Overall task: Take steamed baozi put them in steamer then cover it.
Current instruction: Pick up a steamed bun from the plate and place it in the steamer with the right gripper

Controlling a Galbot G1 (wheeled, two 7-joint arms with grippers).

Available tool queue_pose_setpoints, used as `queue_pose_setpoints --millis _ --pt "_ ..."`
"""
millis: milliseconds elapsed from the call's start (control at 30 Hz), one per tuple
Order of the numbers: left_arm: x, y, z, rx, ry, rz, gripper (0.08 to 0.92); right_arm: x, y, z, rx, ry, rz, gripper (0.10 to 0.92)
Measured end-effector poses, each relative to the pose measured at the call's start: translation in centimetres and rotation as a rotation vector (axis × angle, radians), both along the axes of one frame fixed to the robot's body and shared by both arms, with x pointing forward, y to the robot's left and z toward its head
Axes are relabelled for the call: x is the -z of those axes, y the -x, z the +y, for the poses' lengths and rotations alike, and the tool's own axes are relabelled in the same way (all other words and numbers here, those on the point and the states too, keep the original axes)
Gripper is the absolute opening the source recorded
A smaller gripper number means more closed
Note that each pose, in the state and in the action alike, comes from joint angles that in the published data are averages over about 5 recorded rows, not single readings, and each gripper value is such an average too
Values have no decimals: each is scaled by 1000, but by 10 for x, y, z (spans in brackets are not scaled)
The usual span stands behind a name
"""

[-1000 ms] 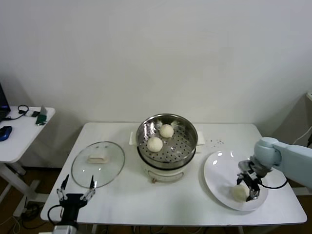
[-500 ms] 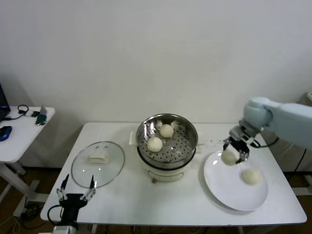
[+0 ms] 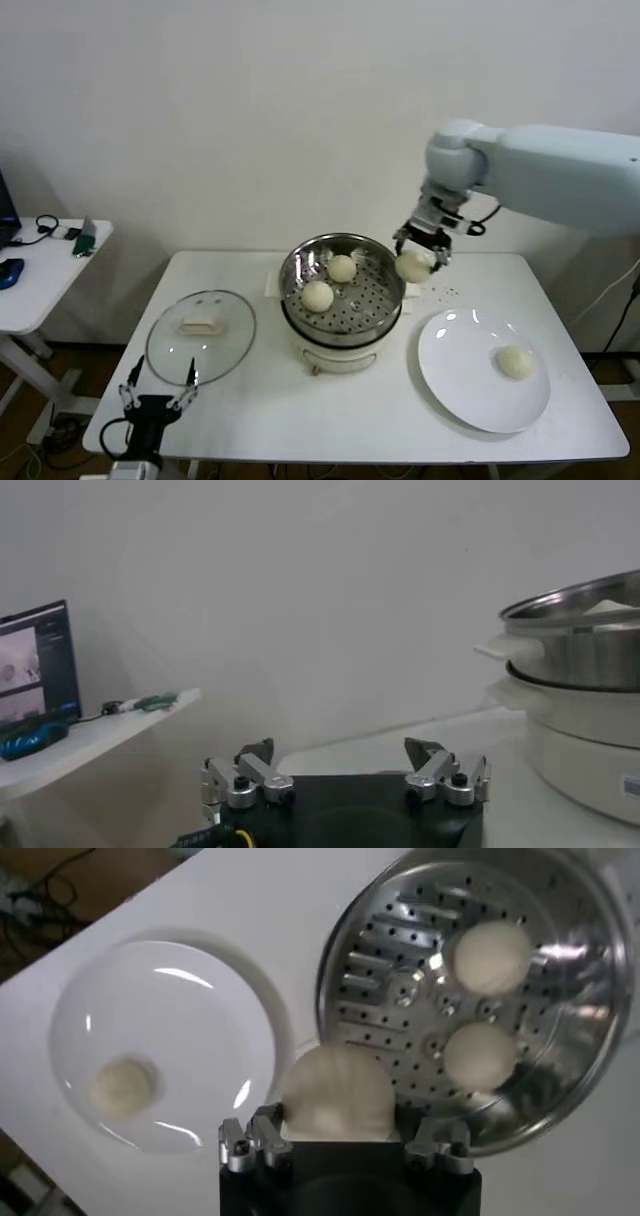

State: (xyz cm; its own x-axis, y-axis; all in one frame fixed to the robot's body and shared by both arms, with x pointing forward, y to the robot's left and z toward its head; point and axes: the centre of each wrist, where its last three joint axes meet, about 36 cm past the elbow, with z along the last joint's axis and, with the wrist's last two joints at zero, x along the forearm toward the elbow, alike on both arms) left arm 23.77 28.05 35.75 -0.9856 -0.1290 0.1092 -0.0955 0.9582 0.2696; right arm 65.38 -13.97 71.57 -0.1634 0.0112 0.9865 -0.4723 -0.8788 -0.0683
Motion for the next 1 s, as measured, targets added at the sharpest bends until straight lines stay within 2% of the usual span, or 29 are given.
queue_pose_setpoints --millis 433,733,1000 --pt "0 -1 4 11 -10 10 823 63 -4 100 -244 107 74 722" --pt "2 -2 7 10 -11 17 823 102 1 121 -318 151 128 729" --pt "4 -1 7 9 -10 22 823 117 4 128 -344 177 146 734"
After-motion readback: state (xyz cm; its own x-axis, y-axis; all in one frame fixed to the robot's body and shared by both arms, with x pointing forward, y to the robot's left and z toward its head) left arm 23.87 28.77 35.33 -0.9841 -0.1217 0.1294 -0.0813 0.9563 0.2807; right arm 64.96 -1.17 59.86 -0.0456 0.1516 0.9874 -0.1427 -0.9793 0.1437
